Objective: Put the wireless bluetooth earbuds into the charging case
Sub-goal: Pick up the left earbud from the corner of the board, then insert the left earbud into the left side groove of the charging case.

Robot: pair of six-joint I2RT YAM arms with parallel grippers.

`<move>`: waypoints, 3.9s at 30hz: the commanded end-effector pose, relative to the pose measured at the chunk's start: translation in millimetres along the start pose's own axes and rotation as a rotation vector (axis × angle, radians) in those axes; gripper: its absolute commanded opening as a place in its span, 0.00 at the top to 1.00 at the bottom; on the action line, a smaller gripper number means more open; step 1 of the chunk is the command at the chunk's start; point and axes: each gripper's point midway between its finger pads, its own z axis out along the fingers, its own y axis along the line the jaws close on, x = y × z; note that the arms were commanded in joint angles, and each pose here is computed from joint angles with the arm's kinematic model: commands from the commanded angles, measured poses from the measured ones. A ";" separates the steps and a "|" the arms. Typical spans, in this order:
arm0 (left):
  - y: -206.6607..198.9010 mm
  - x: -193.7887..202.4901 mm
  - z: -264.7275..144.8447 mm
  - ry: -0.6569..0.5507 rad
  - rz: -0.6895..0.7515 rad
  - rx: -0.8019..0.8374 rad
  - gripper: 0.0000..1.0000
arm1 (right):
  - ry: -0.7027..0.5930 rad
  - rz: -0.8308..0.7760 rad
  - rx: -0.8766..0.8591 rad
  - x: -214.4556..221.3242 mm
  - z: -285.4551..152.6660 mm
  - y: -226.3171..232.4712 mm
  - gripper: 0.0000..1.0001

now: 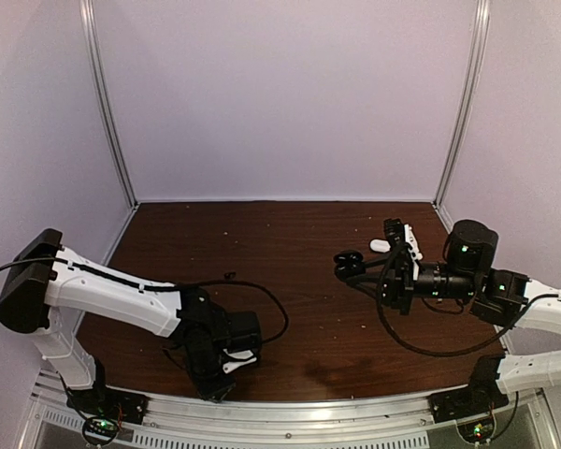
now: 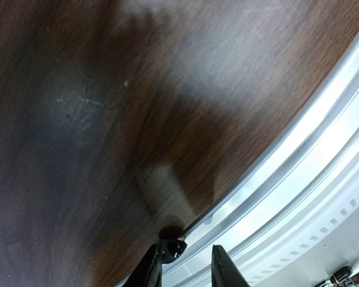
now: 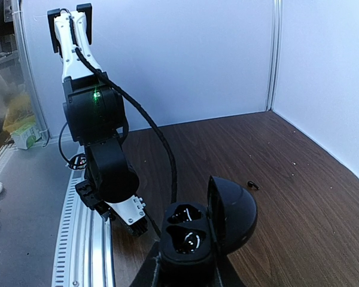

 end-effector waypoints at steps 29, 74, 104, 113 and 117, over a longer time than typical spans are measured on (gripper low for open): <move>8.6 12.6 17.7 0.087 0.110 -0.128 0.81 | -0.020 -0.007 0.022 -4.7 -4.0 -3.0 0.99; -4.5 -158.1 -390.3 -1.656 0.195 0.105 0.94 | -0.333 -0.448 0.290 -77.8 -17.2 -35.0 1.00; -88.0 -183.8 -392.1 -1.687 0.563 0.103 0.95 | -0.290 -0.531 0.216 -76.5 4.3 -16.5 1.00; -84.2 -196.8 -387.8 -1.666 0.518 0.087 0.96 | -0.291 -0.516 0.233 -75.3 5.1 -16.9 1.00; -83.2 -200.2 -382.3 -1.650 0.503 0.096 0.96 | -0.299 -0.508 0.243 -77.3 3.7 -17.9 1.00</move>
